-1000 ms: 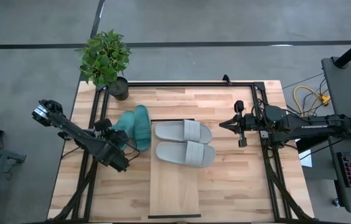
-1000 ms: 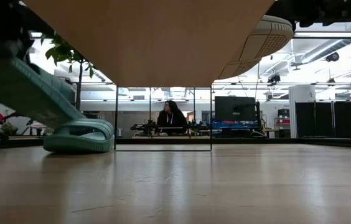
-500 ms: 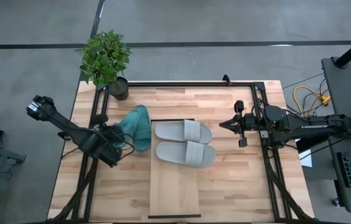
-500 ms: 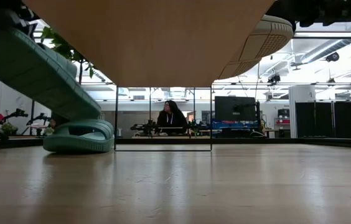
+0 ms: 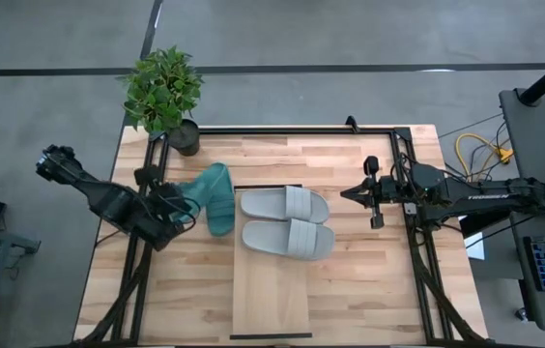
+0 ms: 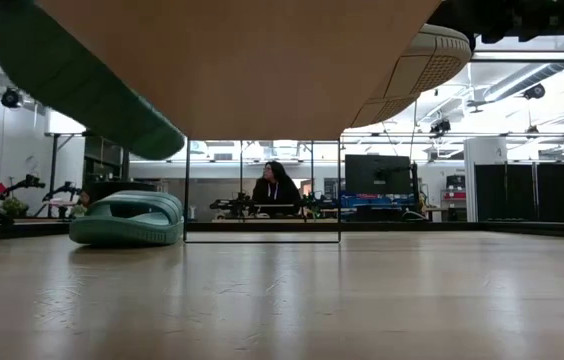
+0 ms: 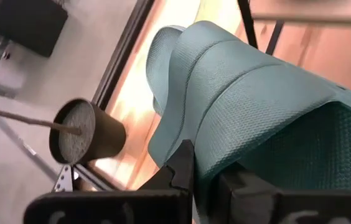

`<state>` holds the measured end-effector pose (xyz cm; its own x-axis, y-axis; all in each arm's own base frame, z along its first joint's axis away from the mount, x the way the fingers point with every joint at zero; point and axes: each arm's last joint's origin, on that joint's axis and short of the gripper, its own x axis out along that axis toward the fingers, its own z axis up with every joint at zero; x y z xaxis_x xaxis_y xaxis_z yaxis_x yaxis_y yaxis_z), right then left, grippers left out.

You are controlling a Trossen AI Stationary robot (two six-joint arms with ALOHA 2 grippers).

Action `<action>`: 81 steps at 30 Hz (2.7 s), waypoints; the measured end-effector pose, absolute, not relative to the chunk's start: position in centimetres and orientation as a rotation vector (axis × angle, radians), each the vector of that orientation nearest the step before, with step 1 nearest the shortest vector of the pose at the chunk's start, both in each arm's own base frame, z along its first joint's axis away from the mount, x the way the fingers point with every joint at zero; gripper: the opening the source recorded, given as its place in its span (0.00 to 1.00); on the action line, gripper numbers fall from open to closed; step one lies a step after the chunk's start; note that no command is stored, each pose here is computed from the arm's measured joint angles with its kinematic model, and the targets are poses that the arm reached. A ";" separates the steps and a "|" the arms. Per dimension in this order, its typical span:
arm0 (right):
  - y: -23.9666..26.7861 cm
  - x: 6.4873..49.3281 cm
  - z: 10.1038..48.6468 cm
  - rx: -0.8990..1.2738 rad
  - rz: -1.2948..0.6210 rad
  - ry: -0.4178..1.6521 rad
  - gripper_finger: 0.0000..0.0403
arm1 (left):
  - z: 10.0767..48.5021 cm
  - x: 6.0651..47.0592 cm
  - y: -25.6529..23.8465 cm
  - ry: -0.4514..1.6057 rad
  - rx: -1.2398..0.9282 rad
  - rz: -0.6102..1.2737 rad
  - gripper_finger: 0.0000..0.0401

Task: Pick and place slides into the shelf
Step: Put the left green slipper on the shelf

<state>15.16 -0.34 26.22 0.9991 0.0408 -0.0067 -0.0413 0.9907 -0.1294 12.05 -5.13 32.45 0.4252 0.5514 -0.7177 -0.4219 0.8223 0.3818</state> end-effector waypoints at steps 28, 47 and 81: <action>0.0 15.1 27.5 -0.275 0.050 -0.135 0.03 | 39.0 15.9 -7.1 0.539 0.545 0.406 0.00; 2.5 17.1 32.3 -0.703 0.147 -0.155 0.43 | 40.2 18.8 -9.4 0.361 0.509 0.158 0.00; 3.8 28.0 36.4 -0.853 0.173 0.143 0.41 | 40.3 20.0 -10.2 0.308 0.535 0.124 0.00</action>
<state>27.98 3.75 36.42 0.9765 0.0940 -0.1940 -0.2082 0.6452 -0.7351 20.00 -10.19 40.34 0.9468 0.1954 -0.2555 -0.0362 0.8540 0.5189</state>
